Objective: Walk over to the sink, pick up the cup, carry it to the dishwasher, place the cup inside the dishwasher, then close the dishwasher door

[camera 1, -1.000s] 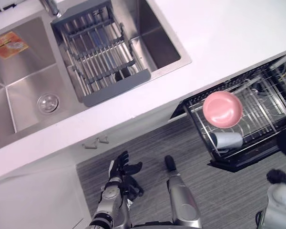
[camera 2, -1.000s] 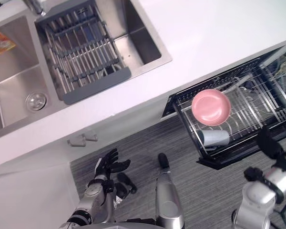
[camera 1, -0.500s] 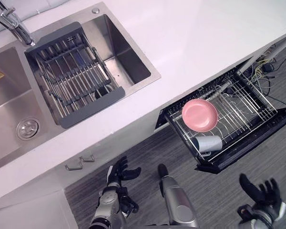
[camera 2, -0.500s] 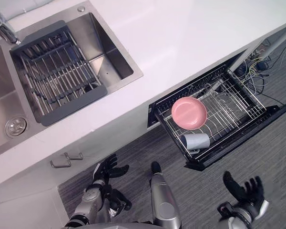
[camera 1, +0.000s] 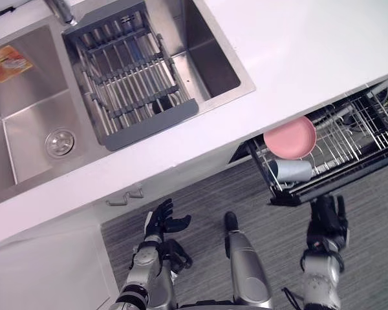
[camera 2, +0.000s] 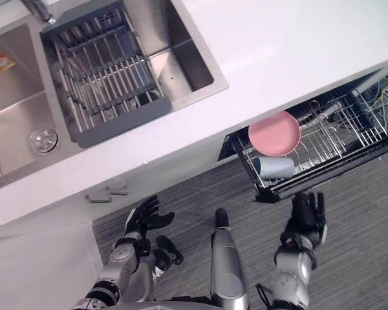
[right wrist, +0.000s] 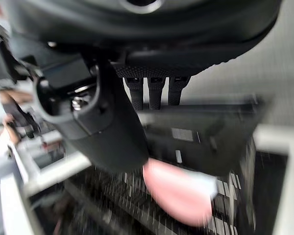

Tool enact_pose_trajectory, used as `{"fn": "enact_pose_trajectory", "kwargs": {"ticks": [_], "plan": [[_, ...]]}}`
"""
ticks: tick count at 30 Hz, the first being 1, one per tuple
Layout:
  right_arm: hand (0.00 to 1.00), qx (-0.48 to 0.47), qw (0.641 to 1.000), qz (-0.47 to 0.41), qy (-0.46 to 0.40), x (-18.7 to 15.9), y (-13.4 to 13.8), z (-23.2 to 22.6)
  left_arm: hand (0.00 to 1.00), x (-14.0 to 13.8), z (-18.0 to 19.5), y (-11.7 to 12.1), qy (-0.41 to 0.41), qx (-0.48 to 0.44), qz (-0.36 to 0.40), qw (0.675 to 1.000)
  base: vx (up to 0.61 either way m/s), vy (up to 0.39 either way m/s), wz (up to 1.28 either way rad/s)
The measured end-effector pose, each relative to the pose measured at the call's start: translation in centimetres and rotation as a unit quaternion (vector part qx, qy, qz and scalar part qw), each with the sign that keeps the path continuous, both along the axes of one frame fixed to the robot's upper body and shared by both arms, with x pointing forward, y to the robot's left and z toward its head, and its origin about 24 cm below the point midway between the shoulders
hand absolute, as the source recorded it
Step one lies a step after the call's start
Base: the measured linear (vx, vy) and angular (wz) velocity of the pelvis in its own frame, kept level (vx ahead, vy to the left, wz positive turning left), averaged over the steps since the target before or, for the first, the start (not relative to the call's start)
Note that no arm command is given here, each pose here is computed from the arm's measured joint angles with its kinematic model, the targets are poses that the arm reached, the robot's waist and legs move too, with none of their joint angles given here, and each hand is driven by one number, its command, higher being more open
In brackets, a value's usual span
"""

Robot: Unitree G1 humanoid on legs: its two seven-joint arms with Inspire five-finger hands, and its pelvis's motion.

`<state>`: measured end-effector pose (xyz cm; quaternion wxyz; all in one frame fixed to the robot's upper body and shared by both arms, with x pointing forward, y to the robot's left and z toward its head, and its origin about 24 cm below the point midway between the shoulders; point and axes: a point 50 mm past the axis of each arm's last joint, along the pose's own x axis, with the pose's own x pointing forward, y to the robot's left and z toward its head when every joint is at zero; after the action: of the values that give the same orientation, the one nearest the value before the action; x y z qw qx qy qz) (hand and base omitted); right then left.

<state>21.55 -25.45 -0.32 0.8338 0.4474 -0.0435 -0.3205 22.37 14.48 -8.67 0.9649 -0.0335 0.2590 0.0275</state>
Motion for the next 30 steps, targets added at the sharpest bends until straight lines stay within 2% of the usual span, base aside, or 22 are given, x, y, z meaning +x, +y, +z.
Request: {"fn": "enact_pose_trajectory", "kwargs": {"ticks": [6, 9, 11, 15, 21, 25, 28, 30], "plan": [[0.9, -0.035, 0.995, 0.038, -0.082, 5.3, -0.2, 4.8, 0.9, 0.0, 0.0, 0.0, -0.001, 0.01, -0.019, 1.0, -0.01, 0.01, 0.24], [0.9, -0.091, 0.991, 0.063, -0.071, 8.4, -1.4, 6.7, 0.9, 0.0, 0.1, 0.0, -0.004, 0.012, -0.021, 1.0, -0.05, 0.024, 0.3], [0.9, -0.112, 0.99, 0.066, -0.062, 9.2, -1.8, 7.0, 0.9, 0.0, 0.0, 0.4, -0.004, 0.018, -0.02, 1.0, -0.07, 0.003, 0.28], [0.9, -0.176, 0.979, 0.094, 0.037, 9.2, -3.9, 5.5, 0.9, 0.0, 0.1, 1.1, -0.005, 0.027, -0.021, 0.999, -0.08, -0.011, 0.45], [0.9, -0.182, 0.973, 0.11, 0.085, 7.9, -4.2, 3.2, 0.9, -1.6, -0.9, 2.4, 0.021, 0.039, -0.022, 0.999, -0.02, -0.019, 0.44], [0.9, -0.179, 0.966, 0.134, 0.133, 5.7, -3.6, 0.1, 0.9, -3.9, -2.2, 3.1, 0.061, 0.045, -0.015, 0.997, 0.05, -0.002, 0.32], [0.9, -0.196, 0.955, 0.144, 0.169, 4.0, -3.7, -1.4, 0.9, -4.5, -2.6, 3.7, 0.073, 0.052, -0.011, 0.996, 0.06, 0.009, 0.18], [0.9, -0.238, 0.93, 0.169, 0.221, 2.2, -3.6, -3.0, 0.9, -5.2, -2.9, 4.4, 0.086, 0.066, -0.014, 0.994, 0.05, 0.005, 0.25]]}}
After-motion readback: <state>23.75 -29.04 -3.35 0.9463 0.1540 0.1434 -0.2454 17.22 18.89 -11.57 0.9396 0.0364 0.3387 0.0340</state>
